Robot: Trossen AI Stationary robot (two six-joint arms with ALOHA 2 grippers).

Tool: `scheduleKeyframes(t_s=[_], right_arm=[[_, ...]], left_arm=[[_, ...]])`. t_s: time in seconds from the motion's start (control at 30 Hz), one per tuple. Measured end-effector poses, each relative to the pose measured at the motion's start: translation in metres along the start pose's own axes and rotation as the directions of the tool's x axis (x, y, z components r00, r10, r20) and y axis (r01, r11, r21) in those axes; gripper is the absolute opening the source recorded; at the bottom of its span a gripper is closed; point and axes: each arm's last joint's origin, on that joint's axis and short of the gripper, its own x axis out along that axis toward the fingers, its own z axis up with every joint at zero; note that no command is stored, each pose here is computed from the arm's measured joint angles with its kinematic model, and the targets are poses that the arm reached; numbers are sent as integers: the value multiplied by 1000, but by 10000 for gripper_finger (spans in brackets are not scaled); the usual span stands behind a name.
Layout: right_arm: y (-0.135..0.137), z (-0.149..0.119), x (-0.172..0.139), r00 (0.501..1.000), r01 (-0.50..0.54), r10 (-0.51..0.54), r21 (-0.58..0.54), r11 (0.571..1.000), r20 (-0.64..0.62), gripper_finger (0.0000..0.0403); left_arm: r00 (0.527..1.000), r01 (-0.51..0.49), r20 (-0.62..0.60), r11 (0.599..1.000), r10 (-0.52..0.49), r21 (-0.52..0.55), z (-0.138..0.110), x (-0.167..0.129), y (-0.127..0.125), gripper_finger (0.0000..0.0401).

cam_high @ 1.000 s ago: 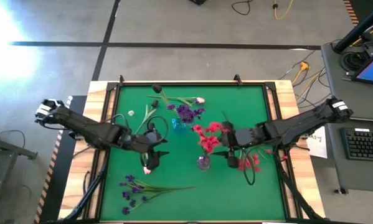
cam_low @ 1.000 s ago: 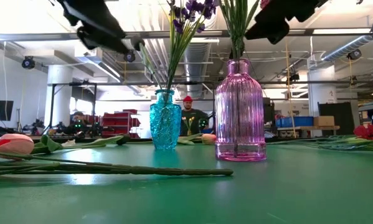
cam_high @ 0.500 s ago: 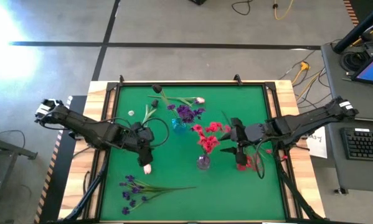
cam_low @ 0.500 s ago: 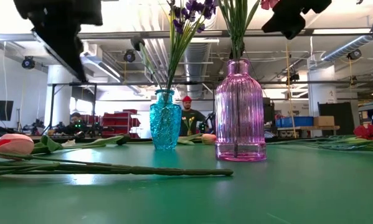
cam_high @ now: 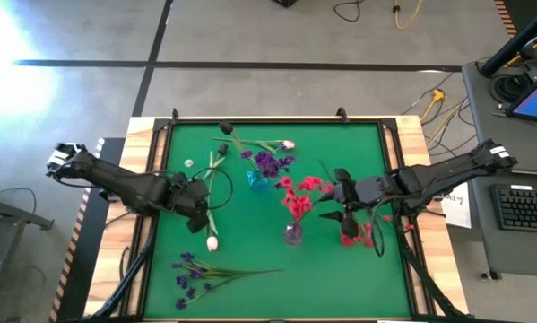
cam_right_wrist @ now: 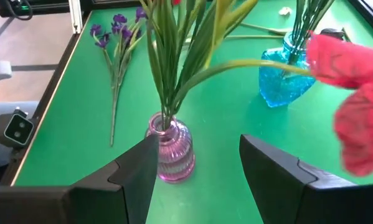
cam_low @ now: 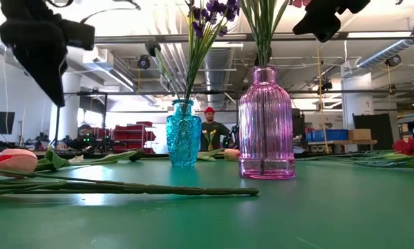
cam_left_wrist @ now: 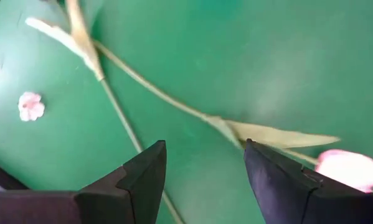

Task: Sort flowers into vase by color
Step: Put the black tulip into the blue vase

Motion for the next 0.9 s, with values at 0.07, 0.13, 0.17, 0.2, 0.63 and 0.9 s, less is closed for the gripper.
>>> scheduleKeyframes(t_s=[0.07,0.13,0.17,0.2,0.63,0.9], right_arm=[[0,0,0,1000,5,-5,-1,1000,-4,217],[0,0,1,1000,8,-8,0,1000,-4,217],[0,-1,1,1000,8,-8,-1,1000,-5,217],[0,-1,1,1000,9,-9,-1,1000,-8,217],[-1,-1,0,1000,19,-19,21,1000,-5,217],[-1,1,-3,1000,15,-15,33,999,11,217]], left_arm=[[1000,-1,3,1000,1,-25,-5,4,8,200],[1000,13,23,998,-12,-56,-11,9,17,200],[999,23,37,997,-21,-69,-14,13,21,200],[998,39,57,996,-34,-80,-16,16,24,200],[974,-26,217,989,58,-145,-8,66,60,200],[986,-71,131,970,104,-231,9,82,86,201]])
